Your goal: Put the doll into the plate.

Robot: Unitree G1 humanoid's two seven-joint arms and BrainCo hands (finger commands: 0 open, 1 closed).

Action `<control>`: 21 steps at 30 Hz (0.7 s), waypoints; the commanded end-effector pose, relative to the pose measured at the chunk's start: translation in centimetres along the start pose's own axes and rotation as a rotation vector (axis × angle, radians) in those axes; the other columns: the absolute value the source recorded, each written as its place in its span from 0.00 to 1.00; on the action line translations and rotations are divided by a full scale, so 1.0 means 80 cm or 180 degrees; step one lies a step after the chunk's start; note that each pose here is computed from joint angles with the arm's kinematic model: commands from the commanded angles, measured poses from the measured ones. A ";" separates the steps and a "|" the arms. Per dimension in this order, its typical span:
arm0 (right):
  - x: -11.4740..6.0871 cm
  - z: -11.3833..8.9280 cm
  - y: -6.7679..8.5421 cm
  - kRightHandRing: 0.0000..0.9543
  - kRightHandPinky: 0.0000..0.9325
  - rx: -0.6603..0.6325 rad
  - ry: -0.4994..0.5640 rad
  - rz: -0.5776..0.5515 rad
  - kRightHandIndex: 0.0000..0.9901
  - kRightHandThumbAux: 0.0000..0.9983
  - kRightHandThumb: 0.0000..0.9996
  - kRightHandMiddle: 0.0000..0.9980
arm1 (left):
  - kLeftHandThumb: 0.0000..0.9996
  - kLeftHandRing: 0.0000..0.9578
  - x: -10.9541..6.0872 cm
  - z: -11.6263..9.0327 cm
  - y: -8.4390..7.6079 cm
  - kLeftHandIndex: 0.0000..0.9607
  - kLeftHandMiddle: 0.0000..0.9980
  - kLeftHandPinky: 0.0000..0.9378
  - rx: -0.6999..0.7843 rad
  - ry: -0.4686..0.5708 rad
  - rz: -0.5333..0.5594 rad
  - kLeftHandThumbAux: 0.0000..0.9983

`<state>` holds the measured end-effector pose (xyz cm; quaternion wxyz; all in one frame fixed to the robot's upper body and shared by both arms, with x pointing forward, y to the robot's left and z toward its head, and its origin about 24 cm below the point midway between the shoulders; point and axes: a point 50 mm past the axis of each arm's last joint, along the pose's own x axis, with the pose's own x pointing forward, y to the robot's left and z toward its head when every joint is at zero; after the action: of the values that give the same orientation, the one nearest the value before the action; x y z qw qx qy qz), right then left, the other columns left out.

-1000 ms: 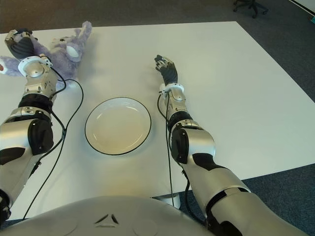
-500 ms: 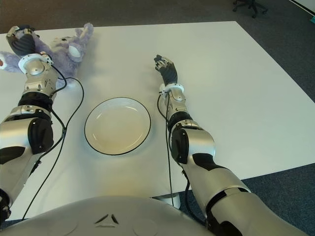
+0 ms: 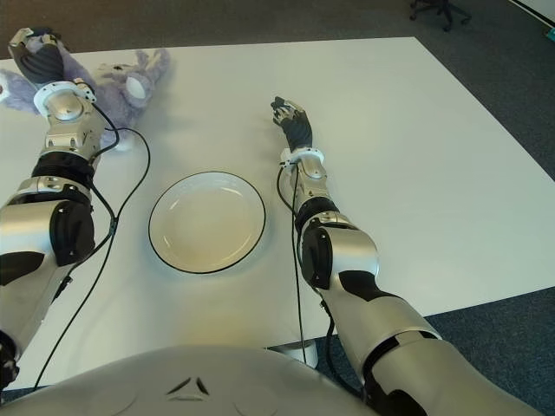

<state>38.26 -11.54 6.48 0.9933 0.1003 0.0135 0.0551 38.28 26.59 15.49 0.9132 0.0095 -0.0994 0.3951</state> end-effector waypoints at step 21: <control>-0.011 -0.027 -0.003 0.13 0.17 -0.0039 0.0292 -0.0047 0.40 0.73 0.70 0.14 | 0.71 0.89 0.002 0.030 -0.030 0.46 0.85 0.91 0.0312 -0.0111 -0.0305 0.71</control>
<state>38.25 -11.39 6.49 0.9944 0.0864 0.0136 0.0591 39.46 25.00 17.54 0.9220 0.0616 -0.0968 0.3699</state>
